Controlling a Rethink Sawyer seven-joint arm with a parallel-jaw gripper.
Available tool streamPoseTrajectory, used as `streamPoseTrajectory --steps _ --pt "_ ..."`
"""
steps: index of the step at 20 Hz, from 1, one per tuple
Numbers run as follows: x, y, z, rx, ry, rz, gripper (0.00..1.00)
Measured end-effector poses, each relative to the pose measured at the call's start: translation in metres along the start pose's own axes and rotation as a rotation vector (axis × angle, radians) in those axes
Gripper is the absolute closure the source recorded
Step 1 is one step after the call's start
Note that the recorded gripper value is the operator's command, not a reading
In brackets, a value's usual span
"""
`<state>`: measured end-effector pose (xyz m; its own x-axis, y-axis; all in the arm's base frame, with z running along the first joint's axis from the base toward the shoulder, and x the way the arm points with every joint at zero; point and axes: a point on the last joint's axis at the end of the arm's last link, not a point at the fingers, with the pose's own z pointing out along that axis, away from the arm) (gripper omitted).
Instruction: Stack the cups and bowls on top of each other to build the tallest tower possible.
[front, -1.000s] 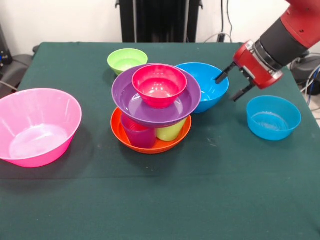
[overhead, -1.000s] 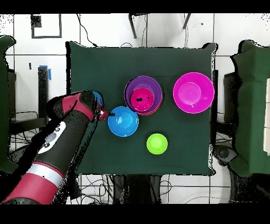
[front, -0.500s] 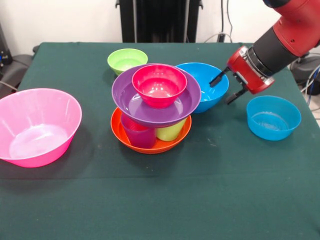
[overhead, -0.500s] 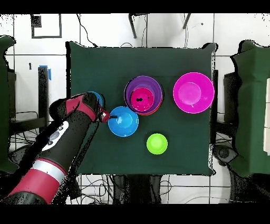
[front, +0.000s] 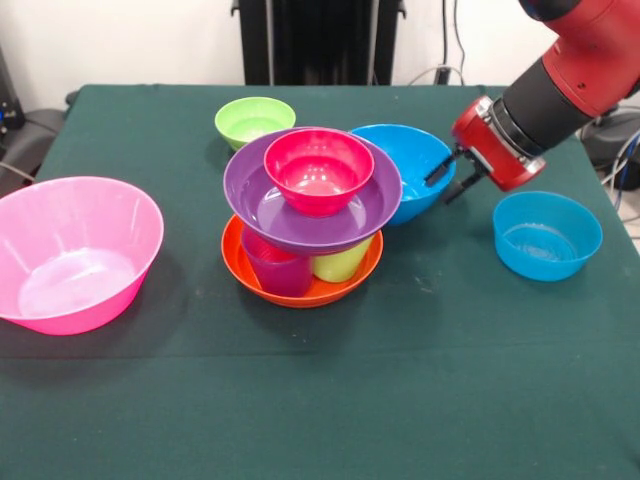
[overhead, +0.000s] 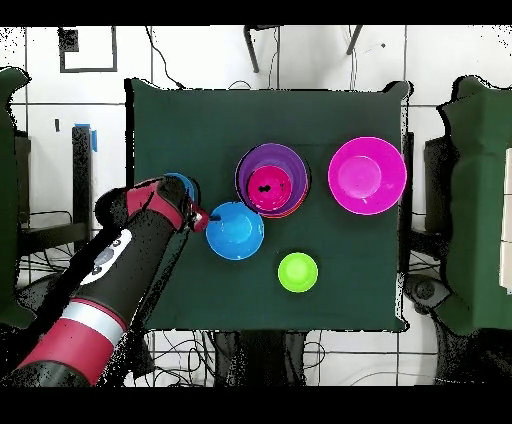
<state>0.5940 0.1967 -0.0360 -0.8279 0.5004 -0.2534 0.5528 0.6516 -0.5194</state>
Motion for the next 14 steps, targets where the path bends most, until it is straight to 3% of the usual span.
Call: streamPoseTrajectory --steps 14 --pt "-0.0054 0.0006 -0.0019 -0.018 0.019 0.032 1.00"
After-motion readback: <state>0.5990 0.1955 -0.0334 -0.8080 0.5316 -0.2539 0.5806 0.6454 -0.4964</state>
